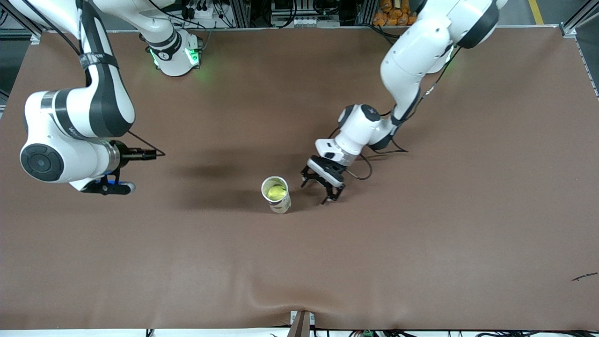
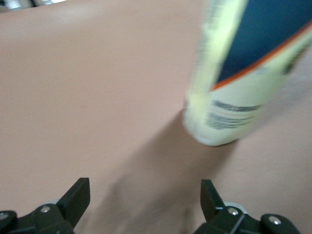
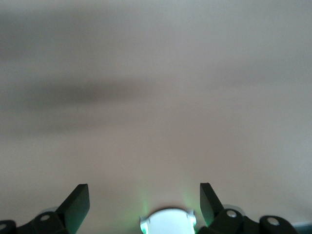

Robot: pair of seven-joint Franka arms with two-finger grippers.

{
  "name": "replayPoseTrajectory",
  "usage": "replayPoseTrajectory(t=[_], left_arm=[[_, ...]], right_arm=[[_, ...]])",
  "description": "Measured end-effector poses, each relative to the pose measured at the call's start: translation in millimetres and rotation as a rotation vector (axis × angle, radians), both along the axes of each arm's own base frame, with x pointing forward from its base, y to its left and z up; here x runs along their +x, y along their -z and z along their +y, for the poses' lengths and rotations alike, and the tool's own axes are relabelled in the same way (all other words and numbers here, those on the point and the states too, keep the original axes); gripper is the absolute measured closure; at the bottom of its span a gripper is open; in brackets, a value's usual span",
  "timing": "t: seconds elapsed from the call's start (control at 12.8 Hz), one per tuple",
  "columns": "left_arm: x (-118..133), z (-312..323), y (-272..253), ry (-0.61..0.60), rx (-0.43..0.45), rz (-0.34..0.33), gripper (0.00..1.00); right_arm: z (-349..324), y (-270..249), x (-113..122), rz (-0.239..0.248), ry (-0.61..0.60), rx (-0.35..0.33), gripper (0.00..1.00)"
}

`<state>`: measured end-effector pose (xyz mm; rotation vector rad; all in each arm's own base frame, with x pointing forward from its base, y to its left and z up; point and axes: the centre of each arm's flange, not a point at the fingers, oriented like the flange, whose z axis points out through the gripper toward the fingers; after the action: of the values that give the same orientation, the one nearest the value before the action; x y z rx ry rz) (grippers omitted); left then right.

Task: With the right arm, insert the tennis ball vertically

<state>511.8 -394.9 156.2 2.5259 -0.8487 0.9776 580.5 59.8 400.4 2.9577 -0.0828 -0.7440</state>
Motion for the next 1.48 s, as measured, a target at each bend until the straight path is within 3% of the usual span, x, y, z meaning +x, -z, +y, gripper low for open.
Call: replayPoseTrajectory(t=[0.16, 0.39, 0.55, 0.62, 0.78, 0.86, 1.09, 1.25, 1.48], left_arm=[[23.7, 27.5, -10.2, -0.032, 0.021, 0.046, 0.0], [67.1, 67.3, -29.7, -0.079, 0.039, 0.123, 0.0], [104.8, 86.5, -55.5, -0.093, 0.04, 0.187, 0.0], [125.3, 97.9, -71.7, -0.101, 0.036, 0.214, 0.0], [159.3, 117.3, -102.9, -0.107, 0.028, 0.266, 0.0], [172.1, 124.7, -117.2, -0.106, 0.027, 0.291, 0.0], [198.1, 156.1, -145.5, -0.119, 0.024, 0.372, 0.0], [206.8, 175.2, -154.8, -0.136, 0.02, 0.424, 0.0], [211.9, 192.6, -171.0, -0.144, 0.022, 0.462, 0.0]], right_arm=[[-25.0, -2.0, -10.4, 0.072, 0.038, -0.001, 0.0], [-81.1, 0.0, -31.0, 0.196, 0.057, 0.059, 0.0], [-94.0, -5.2, -48.8, 0.198, 0.059, 0.084, 0.0], [-93.3, -9.4, -56.3, 0.169, 0.056, 0.087, 0.0], [-91.2, -18.8, -59.6, 0.067, 0.045, 0.089, 0.0], [-91.5, -22.9, -54.0, -0.006, 0.041, 0.087, 0.0], [-101.2, -36.7, -19.5, -0.285, 0.039, 0.072, 0.0], [-107.8, -58.3, 0.1, -0.441, 0.039, 0.062, 0.0], [-107.5, -120.8, 19.8, -0.581, 0.029, 0.054, 0.0]])
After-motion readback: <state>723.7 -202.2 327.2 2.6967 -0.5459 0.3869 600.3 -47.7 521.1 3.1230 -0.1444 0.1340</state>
